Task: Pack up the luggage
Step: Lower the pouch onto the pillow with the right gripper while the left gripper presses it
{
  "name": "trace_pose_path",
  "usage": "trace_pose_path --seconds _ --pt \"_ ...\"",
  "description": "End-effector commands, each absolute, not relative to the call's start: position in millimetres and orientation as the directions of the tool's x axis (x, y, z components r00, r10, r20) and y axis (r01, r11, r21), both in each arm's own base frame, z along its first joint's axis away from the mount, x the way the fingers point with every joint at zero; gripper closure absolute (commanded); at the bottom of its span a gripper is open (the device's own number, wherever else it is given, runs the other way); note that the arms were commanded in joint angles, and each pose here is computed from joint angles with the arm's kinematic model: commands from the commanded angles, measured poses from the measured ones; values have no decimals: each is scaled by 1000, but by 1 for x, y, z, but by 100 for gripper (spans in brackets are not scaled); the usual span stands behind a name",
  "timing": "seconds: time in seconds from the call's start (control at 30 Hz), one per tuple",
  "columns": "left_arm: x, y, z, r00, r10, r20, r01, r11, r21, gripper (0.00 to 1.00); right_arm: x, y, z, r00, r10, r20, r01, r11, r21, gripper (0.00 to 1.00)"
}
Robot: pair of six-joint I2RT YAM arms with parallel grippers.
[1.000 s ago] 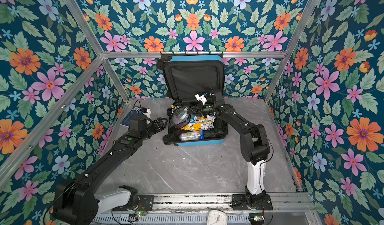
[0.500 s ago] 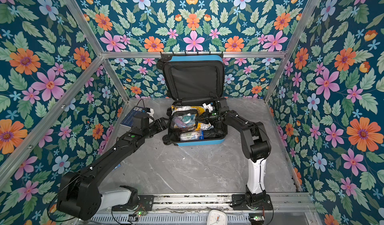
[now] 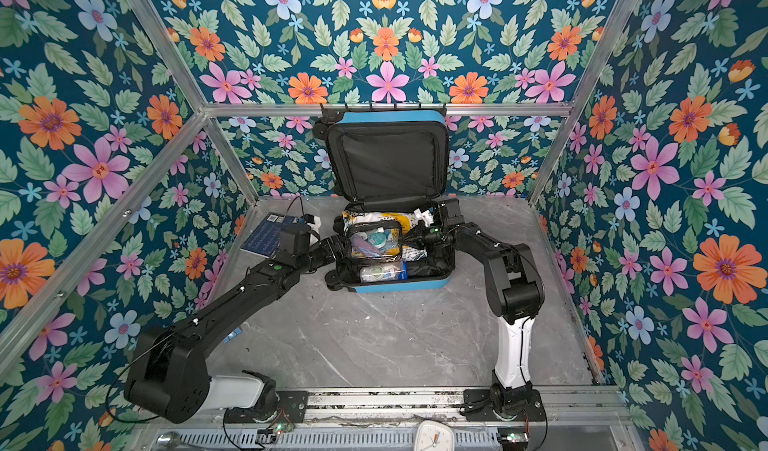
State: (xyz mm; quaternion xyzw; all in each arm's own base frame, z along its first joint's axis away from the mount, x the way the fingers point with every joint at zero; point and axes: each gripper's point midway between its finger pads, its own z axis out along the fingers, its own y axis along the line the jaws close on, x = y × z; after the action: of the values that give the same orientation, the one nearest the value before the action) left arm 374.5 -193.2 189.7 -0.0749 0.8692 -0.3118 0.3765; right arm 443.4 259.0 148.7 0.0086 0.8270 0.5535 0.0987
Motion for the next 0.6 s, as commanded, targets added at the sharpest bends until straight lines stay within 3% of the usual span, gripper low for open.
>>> trace_pose_path --seconds 0.0,0.1,0.27,0.57 --pt "379 -197 198 -686 -366 -629 128 791 -599 19 449 253 152 -973 155 -171 -96 400 912 86" --pt "381 -196 202 -677 -365 -639 130 796 -592 19 447 248 155 -969 170 -181 -98 409 907 68" --pt "386 -196 216 -660 -350 -665 148 807 -571 19 441 242 167 -960 183 -211 -112 440 891 51" --pt "396 -210 218 -680 -342 -648 180 780 -600 20 425 242 198 -940 176 -291 -171 495 852 52"
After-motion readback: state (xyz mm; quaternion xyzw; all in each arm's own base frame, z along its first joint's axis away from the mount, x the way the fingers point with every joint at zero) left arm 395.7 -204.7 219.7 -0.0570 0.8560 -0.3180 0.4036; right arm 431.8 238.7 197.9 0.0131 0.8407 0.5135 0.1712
